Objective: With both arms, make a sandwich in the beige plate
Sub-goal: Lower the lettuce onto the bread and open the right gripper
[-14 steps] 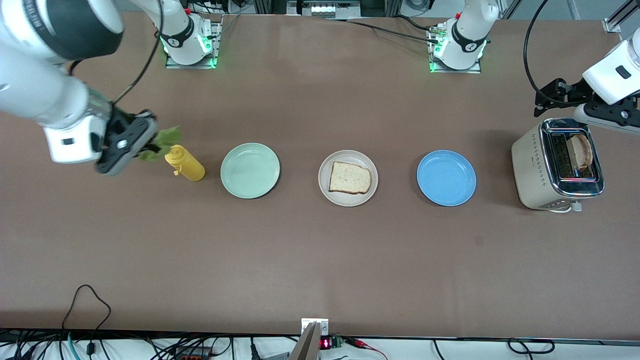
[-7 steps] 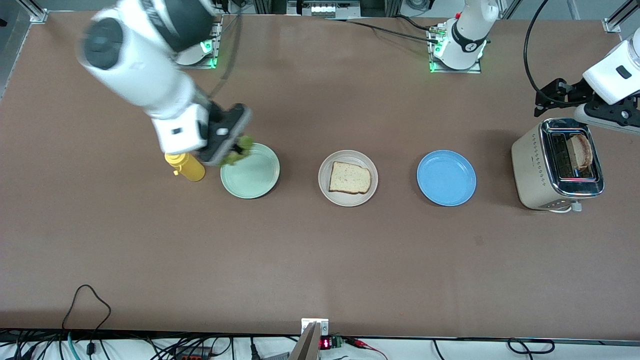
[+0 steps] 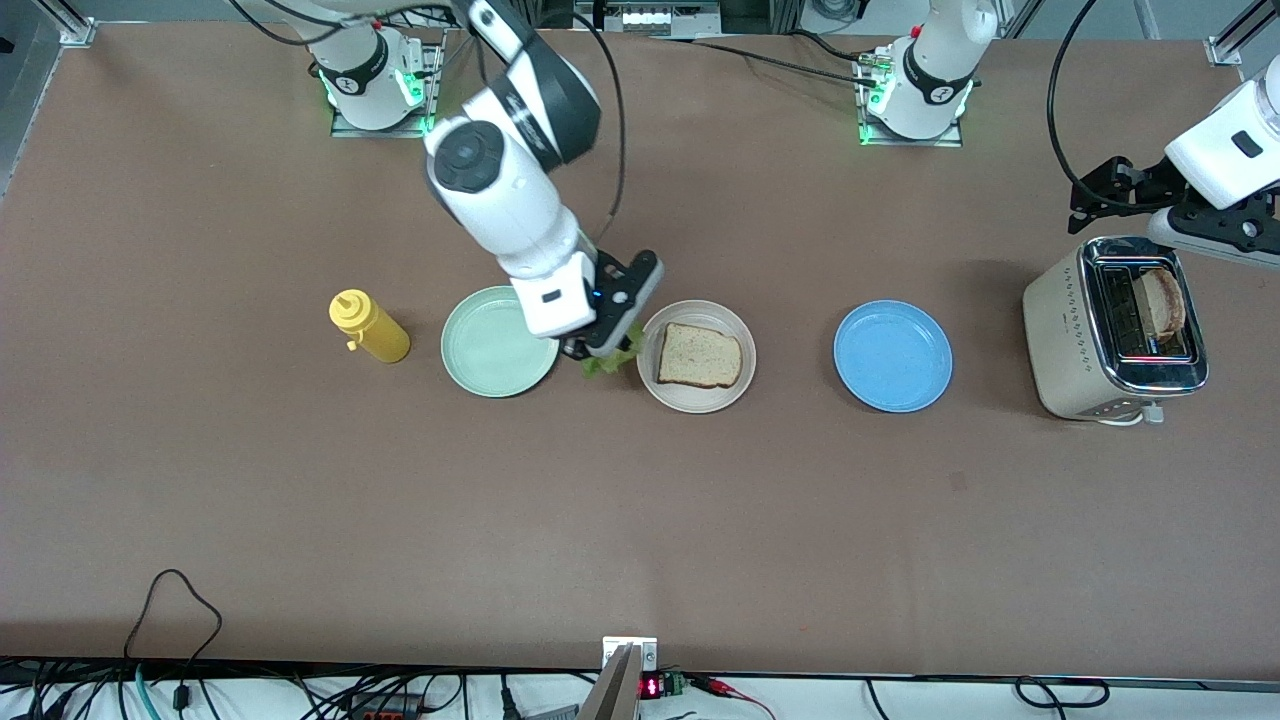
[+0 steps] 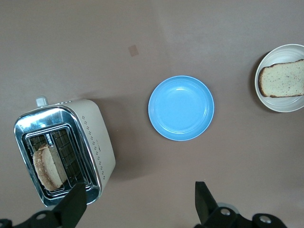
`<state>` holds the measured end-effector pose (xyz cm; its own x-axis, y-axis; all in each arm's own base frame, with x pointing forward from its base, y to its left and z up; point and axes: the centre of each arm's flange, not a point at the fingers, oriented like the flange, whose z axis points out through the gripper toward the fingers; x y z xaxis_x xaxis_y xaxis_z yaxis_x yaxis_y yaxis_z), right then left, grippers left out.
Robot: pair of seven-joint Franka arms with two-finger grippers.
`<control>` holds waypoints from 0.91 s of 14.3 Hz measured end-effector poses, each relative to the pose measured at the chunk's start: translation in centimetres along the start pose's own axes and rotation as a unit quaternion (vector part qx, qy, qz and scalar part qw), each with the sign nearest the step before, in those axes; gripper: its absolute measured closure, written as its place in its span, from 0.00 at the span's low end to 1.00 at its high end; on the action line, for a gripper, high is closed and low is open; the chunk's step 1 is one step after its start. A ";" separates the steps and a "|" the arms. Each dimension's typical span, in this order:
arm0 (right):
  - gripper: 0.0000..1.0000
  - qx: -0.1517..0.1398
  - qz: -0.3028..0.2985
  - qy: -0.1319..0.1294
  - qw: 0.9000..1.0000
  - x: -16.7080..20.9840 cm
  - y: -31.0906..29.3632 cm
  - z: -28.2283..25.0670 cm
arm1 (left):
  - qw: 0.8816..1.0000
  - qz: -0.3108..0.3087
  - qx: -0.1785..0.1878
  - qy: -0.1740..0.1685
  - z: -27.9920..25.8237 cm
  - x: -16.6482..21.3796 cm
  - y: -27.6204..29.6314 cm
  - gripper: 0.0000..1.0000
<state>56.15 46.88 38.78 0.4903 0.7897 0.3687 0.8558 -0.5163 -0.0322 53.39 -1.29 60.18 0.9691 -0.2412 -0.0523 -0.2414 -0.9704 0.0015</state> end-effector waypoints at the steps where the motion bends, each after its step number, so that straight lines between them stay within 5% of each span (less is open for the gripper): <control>1: 0.99 -0.001 -0.002 0.004 1.000 0.2 -0.8 1.4 | 1.000 0.000 0.000 0.000 0.0 0.0 0.0 0.00; 7: 0.99 0.004 0.007 0.024 1.000 1.6 -7.2 8.2 | 1.000 0.000 0.000 0.000 0.0 0.0 0.0 0.00; 13: 0.99 -0.011 0.007 0.076 0.997 1.5 -10.4 14.5 | 1.000 0.000 0.000 0.000 0.0 0.0 0.0 0.00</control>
<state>50.42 58.25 26.20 0.4699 0.7241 0.5048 0.8447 -0.5348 -0.0192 53.39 -1.34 60.20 0.9689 -0.2420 -0.0520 -0.2423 -0.9702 0.0014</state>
